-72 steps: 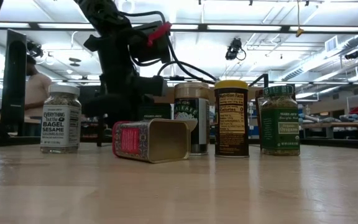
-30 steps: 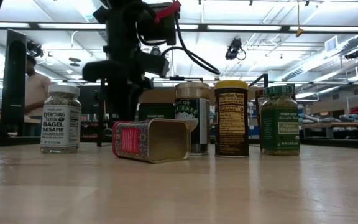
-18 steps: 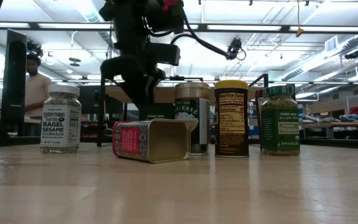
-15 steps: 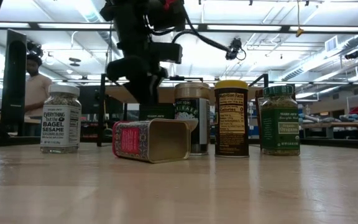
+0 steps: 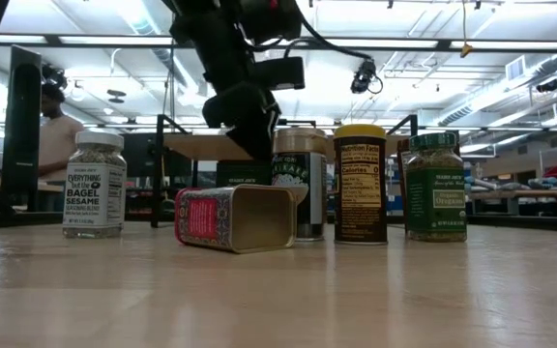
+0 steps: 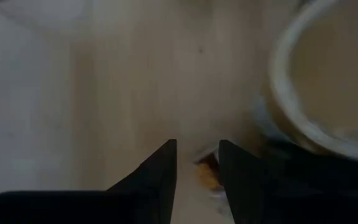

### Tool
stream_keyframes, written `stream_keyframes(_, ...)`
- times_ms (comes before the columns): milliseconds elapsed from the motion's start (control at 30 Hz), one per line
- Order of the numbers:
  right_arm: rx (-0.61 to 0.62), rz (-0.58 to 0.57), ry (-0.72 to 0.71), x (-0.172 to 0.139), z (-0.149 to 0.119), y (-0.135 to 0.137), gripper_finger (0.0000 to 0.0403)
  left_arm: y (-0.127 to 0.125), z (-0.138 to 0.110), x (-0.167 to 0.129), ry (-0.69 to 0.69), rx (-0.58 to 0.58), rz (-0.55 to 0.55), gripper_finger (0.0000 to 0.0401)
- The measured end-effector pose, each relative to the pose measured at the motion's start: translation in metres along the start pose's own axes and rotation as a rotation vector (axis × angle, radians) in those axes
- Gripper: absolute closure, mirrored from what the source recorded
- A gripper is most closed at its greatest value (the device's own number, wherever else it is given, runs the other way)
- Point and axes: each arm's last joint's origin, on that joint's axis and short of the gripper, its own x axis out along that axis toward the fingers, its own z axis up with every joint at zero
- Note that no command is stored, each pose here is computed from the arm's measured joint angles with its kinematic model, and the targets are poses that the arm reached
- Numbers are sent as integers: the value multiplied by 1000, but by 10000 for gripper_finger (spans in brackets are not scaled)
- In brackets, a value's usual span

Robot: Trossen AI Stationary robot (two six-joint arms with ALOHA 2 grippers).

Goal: Shelf spices
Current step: Put the orange seasoning bottle on the shelf

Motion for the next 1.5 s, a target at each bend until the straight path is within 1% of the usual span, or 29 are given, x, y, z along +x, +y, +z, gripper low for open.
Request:
stream_keyframes(67,4,-1,0,0,0,0,160,-3,-2,4,15,4,-46,277)
stream_keyframes(233,5,-2,0,0,0,0,160,-14,-6,7,68,32,-86,277)
stream_keyframes(333,2,-6,0,0,0,0,160,-21,-10,6,110,51,-133,277)
stream_keyframes(433,2,-7,-1,0,0,0,160,-28,-12,5,132,61,-146,277)
stream_keyframes(500,5,-8,-3,0,0,0,160,-30,-18,5,185,56,-155,277)
stream_keyframes(533,7,-9,-2,0,0,0,160,-31,-21,6,203,56,-153,277)
stream_keyframes(633,8,-10,-1,0,0,0,160,-31,-24,8,221,43,-99,277)
stream_keyframes(833,10,-10,-5,0,1,0,160,-29,-15,9,130,-1,-36,277)
stream_keyframes(933,18,-6,-5,-1,1,1,160,-28,-15,9,125,-7,-12,271)
stream_keyframes(1067,15,1,-6,-1,1,3,160,-25,-15,9,130,-61,-3,242)
stream_keyframes(1233,9,-6,-6,-2,1,4,160,-25,-17,9,150,-103,-10,173)
stream_keyframes(1333,9,-7,-5,-2,1,4,160,-27,-21,11,153,-109,-10,134)
stream_keyframes(1433,11,-7,-3,-2,1,4,160,-28,-27,16,143,-115,-15,111)
stream_keyframes(1500,12,-7,-3,-2,1,4,160,-29,-29,19,123,-125,-34,106)
